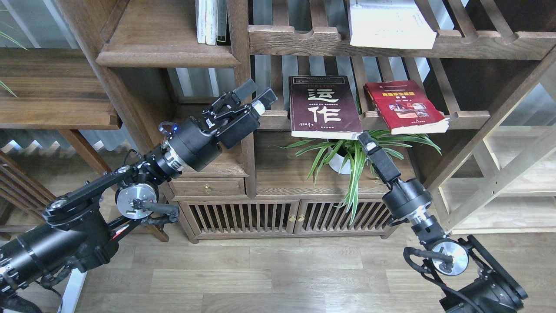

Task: Organize books on shelf
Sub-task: 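Move both grippers toward the dark red book on the middle shelf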

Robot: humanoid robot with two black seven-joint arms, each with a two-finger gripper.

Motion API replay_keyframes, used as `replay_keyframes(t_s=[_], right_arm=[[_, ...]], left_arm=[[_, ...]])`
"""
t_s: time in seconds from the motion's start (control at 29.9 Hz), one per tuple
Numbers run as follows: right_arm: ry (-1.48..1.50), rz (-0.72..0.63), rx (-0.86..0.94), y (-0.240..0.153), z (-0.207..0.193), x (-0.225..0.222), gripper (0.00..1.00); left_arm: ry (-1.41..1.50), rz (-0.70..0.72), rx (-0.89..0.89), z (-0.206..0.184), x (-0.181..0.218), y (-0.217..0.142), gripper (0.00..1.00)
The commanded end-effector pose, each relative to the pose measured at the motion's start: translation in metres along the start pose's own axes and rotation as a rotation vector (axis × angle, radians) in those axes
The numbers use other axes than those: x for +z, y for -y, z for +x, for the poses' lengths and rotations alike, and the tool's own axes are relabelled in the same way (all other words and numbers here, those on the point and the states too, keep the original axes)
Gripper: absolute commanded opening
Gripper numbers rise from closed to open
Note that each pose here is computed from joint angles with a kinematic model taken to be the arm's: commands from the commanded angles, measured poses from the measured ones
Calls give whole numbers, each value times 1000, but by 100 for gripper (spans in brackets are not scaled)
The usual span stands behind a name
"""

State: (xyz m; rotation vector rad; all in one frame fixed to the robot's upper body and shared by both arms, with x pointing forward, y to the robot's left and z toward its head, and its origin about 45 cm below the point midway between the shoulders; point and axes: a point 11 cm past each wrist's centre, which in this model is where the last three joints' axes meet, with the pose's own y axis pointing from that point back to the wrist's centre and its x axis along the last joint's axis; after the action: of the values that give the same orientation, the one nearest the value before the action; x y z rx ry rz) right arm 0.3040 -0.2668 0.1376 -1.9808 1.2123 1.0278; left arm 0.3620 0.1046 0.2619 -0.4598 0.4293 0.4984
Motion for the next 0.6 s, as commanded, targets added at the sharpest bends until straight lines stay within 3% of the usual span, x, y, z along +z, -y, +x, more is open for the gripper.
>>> replay_keyframes(t_s=[0.0,0.33,0.57], right_arm=[[5,-8,13,-2,4,3,100],[78,-8,60,-3,16,28,100],[188,67,100,-2,26,33,100]], left_arm=[[-4,-30,5,1,5,-1,99],[1,-48,13,3,10,-3,99],[-8,-51,20,4,8,-6,99]])
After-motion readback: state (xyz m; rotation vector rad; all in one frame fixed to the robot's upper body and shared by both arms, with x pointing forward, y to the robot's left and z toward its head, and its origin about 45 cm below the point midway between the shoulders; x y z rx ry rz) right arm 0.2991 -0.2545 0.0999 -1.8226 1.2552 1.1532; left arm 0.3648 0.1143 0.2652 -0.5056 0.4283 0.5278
